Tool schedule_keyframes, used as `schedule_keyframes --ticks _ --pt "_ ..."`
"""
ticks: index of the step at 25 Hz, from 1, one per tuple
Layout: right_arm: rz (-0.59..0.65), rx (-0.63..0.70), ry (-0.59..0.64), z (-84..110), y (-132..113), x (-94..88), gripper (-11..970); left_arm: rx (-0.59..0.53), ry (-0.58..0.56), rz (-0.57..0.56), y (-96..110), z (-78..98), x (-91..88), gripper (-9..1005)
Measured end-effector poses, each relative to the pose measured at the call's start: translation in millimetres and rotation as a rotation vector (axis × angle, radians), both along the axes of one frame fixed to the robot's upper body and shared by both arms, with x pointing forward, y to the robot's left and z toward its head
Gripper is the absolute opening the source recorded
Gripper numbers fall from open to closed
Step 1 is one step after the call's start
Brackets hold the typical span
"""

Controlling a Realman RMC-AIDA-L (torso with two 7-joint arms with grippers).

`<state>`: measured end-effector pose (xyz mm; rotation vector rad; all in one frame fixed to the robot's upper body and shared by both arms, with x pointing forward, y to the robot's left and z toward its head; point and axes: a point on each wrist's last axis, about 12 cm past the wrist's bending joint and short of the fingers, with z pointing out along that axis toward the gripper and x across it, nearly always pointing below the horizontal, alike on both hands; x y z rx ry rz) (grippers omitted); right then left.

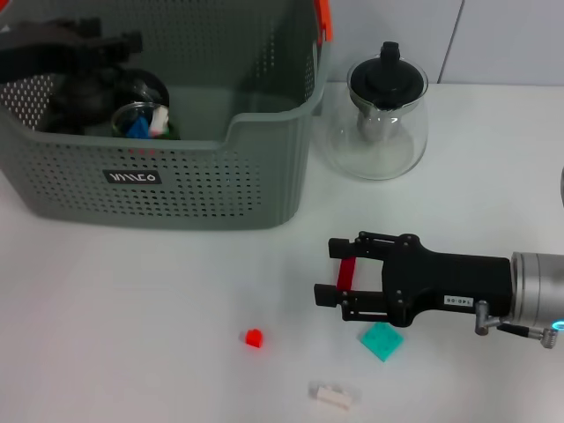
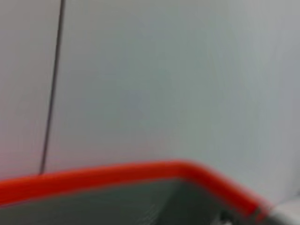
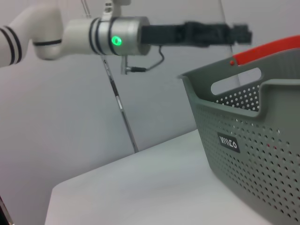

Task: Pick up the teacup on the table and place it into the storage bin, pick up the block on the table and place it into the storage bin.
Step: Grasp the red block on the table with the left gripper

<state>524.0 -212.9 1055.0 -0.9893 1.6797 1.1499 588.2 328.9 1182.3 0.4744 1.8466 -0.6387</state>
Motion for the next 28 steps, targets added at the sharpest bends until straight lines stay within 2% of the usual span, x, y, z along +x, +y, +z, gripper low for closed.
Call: schedule_keyframes --ticks 1,4,6,8,10,11,12,15,18,20,24,28 --pt "0.0 0.0 0.0 -0.1 -0.1 -0.2 792 -0.044 -0.022 -0.019 2.4 -1.2 -7.2 496" --pt "-0.001 0.0 0.001 -0.4 -0.4 -0.5 792 -0.187 -0.131 -0.129 9.0 -12.7 -39.6 717" --pt "-0.001 -0.001 0.0 -0.1 -0.1 0.0 792 -0.236 -0.233 -0.231 10.9 -27.4 -66.8 731" --pt "-0.001 -0.003 -0.002 0.4 0.6 1.2 792 -0.229 -0.329 -0.299 11.1 -45.7 -93.1 745" --pt "0.0 -0.004 -0.004 0.7 1.1 1.9 792 -0.191 -0.373 -0.322 8.1 -64.3 -114.7 746" --pt "-0.001 -0.004 -0.005 0.8 1.1 2.1 792 -0.191 -0.373 -0.322 8.1 -64.3 -114.7 739" --pt "-0.001 -0.005 -0.004 0.8 0.9 2.1 792 -0.123 -0.361 -0.318 1.2 -88.5 -136.0 733" --pt "-0.005 -0.005 -0.001 -0.2 0.0 1.1 792 -0.056 -0.339 -0.325 -8.4 -115.5 -156.7 714" --pt "-0.007 -0.006 -0.001 -0.7 -0.2 0.9 792 -0.038 -0.299 -0.325 -20.0 -141.7 -170.5 695" --pt "-0.008 -0.007 0.0 -0.8 -0.4 0.9 792 -0.025 -0.273 -0.336 -28.2 -153.7 -173.1 682" --pt "-0.008 -0.007 0.0 -0.8 -0.4 0.8 792 0.011 -0.224 -0.381 -48.0 -171.7 -168.0 657" --pt "-0.008 -0.007 0.002 -1.1 -0.4 0.6 792 0.03 -0.186 -0.397 -60.2 -179.4 -158.8 631"
